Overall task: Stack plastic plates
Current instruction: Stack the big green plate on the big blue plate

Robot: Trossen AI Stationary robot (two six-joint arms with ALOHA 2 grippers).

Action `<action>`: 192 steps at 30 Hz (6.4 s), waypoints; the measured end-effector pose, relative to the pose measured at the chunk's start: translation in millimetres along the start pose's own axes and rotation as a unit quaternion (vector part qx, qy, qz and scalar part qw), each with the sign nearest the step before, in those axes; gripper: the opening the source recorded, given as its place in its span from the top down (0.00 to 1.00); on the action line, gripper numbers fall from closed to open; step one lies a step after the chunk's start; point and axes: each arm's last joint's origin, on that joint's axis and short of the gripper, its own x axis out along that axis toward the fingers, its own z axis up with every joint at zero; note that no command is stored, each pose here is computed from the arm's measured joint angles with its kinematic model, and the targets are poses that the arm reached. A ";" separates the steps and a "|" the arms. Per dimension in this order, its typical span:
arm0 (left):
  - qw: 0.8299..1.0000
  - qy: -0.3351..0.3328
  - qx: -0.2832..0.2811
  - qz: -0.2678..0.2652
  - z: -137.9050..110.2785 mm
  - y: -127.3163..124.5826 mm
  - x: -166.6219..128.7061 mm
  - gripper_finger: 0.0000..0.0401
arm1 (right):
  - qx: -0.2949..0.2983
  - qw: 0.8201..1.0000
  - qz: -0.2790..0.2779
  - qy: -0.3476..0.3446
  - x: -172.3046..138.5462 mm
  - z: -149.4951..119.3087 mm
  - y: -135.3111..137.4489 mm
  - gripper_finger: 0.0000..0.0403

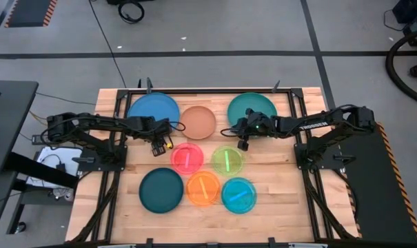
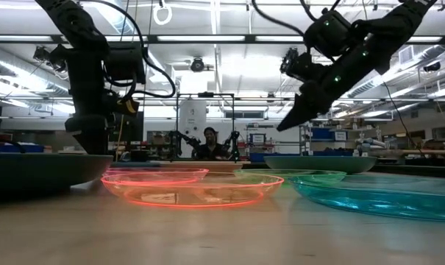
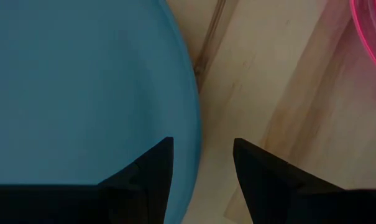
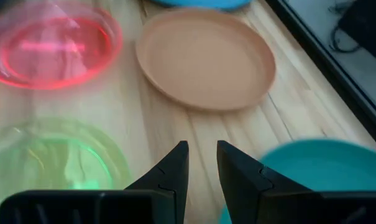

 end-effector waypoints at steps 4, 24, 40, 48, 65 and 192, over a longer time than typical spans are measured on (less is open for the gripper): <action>1.000 -0.003 0.010 -0.002 5.9 -1.3 -8.5 0.56 | -0.008 0.999 -0.023 0.046 -0.4 -8.7 -1.0 0.77; 0.955 -0.264 0.137 0.008 66.7 -19.8 -40.3 0.56 | -0.002 0.982 -0.051 0.183 -12.0 -13.1 5.8 0.52; 0.874 -0.446 0.187 -0.051 92.9 -26.6 -62.7 0.56 | 0.081 0.985 -0.091 0.120 -37.1 2.9 -6.3 0.52; 0.909 -0.370 0.176 -0.079 121.0 -36.2 -46.9 0.56 | 0.124 0.977 -0.096 0.147 -55.6 -3.5 8.4 0.52; 0.906 -0.214 0.361 -0.063 224.5 -59.7 -0.3 0.56 | 0.122 0.970 -0.142 0.153 -64.2 -32.1 34.3 0.52; 0.993 0.068 -0.008 0.100 42.3 -10.2 -4.9 0.95 | -0.046 0.997 -0.039 -0.050 -22.1 10.7 56.3 0.59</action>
